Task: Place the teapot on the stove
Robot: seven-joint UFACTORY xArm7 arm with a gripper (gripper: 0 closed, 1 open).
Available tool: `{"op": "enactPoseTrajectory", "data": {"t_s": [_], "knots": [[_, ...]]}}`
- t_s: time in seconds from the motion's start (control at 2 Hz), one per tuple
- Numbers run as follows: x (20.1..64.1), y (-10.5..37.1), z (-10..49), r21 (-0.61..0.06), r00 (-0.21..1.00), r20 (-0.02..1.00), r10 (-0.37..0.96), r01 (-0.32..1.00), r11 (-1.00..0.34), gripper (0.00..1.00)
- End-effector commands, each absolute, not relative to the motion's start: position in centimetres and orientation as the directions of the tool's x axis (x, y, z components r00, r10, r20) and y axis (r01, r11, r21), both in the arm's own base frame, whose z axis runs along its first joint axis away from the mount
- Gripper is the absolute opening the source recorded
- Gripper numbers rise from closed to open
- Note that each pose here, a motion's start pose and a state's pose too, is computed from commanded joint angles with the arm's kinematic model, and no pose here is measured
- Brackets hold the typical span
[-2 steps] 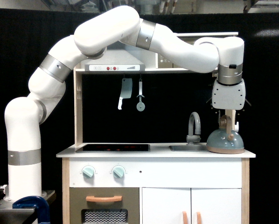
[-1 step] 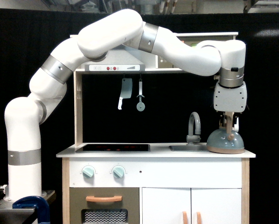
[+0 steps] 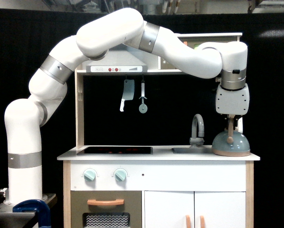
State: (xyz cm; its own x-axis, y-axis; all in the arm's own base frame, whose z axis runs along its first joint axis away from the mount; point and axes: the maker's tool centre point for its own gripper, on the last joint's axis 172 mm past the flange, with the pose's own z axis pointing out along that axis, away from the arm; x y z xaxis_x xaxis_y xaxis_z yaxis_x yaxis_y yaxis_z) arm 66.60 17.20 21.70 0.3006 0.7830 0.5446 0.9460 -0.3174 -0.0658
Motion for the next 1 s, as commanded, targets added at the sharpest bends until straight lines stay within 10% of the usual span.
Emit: {"op": "enactPoseTrajectory", "data": {"t_s": [1.0], "knots": [[52.5,11.2,26.7,-0.066,0.301,0.545,0.783,0.946,-0.317,0.0]]}}
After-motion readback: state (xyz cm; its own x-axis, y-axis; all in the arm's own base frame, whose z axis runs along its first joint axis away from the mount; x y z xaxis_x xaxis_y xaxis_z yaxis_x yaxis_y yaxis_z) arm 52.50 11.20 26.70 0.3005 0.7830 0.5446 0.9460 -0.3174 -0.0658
